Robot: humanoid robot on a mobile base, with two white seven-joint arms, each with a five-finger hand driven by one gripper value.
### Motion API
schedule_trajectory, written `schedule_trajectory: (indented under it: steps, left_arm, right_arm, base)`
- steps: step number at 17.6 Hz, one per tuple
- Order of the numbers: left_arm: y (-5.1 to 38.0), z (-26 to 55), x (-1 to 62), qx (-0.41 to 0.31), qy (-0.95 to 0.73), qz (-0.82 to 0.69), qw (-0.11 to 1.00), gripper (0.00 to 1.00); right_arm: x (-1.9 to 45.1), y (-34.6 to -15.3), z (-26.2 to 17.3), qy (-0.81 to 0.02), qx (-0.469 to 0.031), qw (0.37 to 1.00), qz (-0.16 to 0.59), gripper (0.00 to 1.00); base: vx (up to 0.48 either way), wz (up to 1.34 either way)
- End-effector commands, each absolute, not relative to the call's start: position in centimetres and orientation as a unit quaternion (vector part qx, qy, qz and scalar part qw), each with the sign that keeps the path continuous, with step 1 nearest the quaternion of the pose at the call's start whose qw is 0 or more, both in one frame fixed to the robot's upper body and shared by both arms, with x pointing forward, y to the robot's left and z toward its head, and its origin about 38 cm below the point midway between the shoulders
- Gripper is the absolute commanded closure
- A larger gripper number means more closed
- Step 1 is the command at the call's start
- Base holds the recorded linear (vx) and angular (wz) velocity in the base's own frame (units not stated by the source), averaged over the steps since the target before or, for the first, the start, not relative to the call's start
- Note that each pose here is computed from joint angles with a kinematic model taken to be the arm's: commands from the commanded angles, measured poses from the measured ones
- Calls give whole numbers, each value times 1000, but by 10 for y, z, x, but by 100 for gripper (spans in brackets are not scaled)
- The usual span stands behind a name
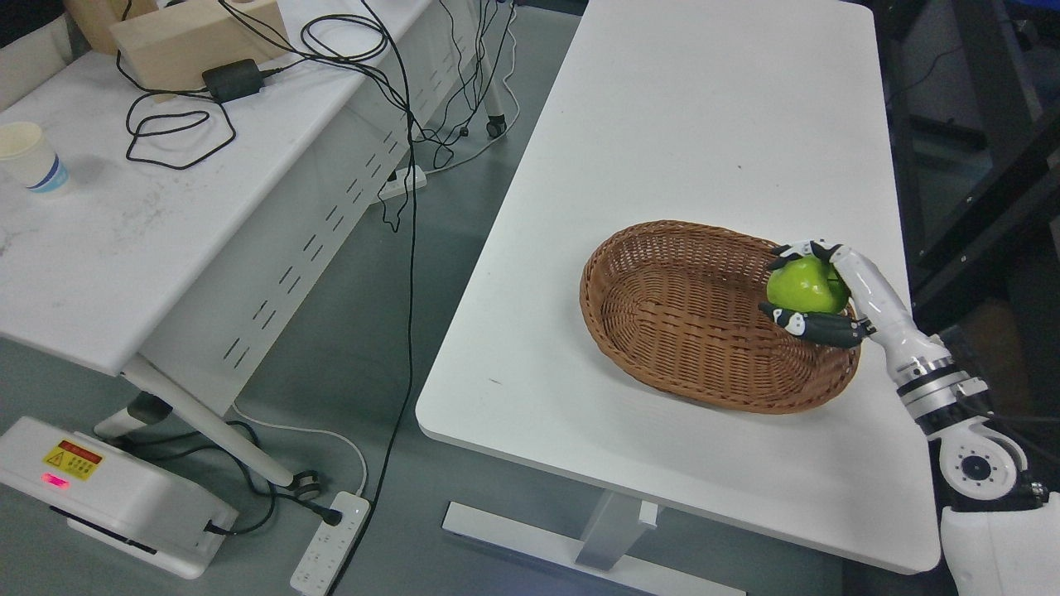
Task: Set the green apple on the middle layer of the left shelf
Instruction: 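Carry the green apple out of the basket, holding it low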
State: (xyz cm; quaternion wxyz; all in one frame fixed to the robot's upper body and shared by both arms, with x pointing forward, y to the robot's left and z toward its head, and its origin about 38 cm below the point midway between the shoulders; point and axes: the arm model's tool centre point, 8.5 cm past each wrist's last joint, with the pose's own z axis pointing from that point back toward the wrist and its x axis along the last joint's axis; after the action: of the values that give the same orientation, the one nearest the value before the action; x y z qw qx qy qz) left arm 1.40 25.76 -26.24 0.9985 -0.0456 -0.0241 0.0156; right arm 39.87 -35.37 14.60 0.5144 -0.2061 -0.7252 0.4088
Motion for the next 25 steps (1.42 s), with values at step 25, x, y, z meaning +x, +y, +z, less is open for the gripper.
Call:
schedule_trajectory:
  steps: [25]
  left_arm:
    - [269, -261, 28, -37, -35, 14, 999, 0]
  right_arm:
    - [299, -322, 52, -681, -121, 635, 345, 99]
  base:
    - [-42, -39]
